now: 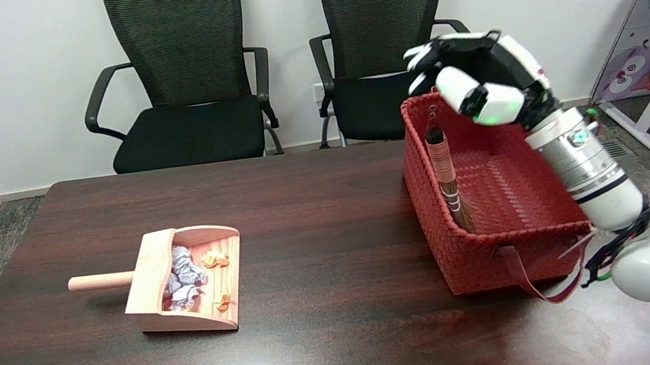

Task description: Place the broom in the basket.

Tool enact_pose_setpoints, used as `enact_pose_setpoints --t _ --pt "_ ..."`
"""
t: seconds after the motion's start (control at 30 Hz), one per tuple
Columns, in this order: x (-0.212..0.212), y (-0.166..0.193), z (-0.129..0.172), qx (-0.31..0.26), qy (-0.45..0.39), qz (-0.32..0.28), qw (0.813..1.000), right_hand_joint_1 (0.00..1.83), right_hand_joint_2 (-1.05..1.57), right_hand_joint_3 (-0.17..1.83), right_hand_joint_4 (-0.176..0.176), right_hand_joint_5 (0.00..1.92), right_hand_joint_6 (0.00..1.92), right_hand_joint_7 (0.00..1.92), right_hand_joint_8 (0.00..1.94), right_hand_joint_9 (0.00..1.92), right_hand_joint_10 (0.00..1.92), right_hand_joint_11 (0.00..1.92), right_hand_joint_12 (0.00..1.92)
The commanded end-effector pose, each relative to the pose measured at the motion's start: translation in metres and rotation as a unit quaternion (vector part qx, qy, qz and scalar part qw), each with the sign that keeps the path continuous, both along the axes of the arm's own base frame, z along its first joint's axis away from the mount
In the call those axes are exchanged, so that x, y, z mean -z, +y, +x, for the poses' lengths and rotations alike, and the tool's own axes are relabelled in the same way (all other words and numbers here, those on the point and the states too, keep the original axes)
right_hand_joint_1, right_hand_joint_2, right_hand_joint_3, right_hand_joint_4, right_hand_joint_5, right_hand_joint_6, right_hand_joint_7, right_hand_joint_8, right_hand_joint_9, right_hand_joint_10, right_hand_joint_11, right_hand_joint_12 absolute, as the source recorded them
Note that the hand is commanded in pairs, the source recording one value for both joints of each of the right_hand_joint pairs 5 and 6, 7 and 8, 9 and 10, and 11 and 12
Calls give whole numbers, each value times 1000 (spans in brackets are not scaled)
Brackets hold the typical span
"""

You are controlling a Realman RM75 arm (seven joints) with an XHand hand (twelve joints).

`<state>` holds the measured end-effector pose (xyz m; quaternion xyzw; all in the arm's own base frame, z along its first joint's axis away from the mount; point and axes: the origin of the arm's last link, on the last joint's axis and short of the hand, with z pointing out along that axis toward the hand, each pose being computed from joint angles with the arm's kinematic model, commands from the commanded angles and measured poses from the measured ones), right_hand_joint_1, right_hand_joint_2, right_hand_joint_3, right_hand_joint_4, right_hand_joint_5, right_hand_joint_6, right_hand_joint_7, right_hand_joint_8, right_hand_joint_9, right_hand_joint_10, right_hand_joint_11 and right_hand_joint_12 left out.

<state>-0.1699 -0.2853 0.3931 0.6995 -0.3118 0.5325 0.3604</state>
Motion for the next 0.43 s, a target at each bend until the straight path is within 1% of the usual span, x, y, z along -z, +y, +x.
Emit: enact_pose_setpoints --t 0.03,0.23,0.43 --pt "-38 4 61 -96 14 -85 992 911 707 1238 -176 802 802 802 802 589 589 912 912" --pt "-24 -4 67 -70 18 -93 993 910 747 1213 -176 797 797 797 797 623 623 1127 1127" --pt "-21 -3 69 -63 12 -124 990 906 780 1219 -176 808 808 808 808 643 643 1163 1163"
